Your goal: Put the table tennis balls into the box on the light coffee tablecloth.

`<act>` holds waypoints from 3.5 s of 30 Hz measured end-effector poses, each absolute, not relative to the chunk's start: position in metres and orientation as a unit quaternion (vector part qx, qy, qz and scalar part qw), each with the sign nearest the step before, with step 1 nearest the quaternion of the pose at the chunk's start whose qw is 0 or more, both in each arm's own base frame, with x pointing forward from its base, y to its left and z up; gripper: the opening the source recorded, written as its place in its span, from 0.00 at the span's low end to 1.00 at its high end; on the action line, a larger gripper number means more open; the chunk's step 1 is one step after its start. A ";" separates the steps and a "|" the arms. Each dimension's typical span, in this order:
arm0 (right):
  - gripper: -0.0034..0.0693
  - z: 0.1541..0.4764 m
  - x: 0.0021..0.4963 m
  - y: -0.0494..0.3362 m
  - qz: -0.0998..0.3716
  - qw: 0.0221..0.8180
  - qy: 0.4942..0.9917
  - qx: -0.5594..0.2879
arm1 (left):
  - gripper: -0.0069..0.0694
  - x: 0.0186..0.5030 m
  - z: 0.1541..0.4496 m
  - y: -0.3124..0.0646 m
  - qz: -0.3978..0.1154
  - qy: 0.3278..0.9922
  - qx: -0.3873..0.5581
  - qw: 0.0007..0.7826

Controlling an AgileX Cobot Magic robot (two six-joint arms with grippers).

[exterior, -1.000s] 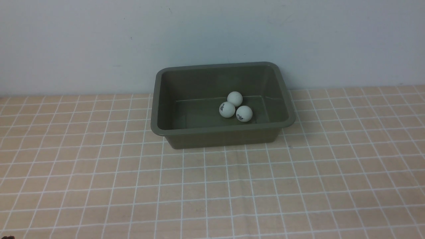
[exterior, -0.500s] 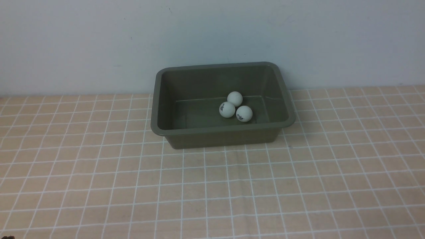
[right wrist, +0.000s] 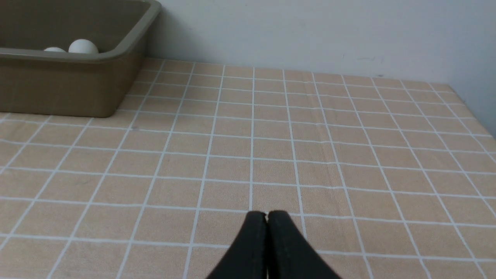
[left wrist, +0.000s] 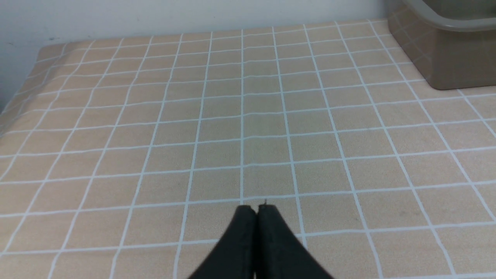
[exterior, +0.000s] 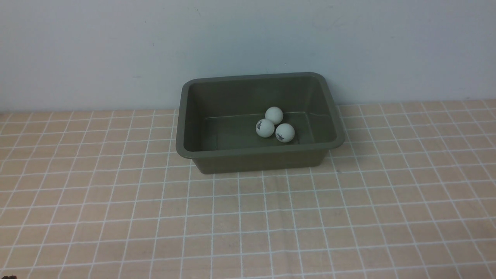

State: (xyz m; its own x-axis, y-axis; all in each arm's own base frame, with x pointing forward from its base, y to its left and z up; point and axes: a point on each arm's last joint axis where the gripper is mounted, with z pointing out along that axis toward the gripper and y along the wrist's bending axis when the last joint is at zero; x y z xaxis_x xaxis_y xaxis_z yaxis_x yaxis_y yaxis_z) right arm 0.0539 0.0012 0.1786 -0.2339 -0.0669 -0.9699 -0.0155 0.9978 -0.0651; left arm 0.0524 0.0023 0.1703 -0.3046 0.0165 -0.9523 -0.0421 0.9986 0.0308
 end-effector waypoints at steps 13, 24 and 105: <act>0.03 0.179 0.054 0.001 -0.021 0.618 0.785 -0.026 | 0.01 0.052 0.170 0.002 0.025 0.808 -0.008 0.589; 0.03 0.179 0.054 -0.002 -0.072 0.618 0.781 -0.060 | 0.01 0.052 0.170 0.002 0.025 0.808 -0.008 0.589; 0.03 0.179 0.054 0.000 -0.033 0.624 0.780 -0.033 | 0.01 0.052 0.170 0.002 0.025 0.808 -0.008 0.589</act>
State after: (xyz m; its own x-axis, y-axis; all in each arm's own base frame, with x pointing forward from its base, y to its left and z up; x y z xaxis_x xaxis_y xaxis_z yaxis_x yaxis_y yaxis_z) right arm 0.0543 0.0003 0.1795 -0.2196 -0.0937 -0.9711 -0.0105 0.9955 -0.0937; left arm 0.0523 0.0023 0.1702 -0.3058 0.0164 -0.9520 -0.0420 0.9986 0.0308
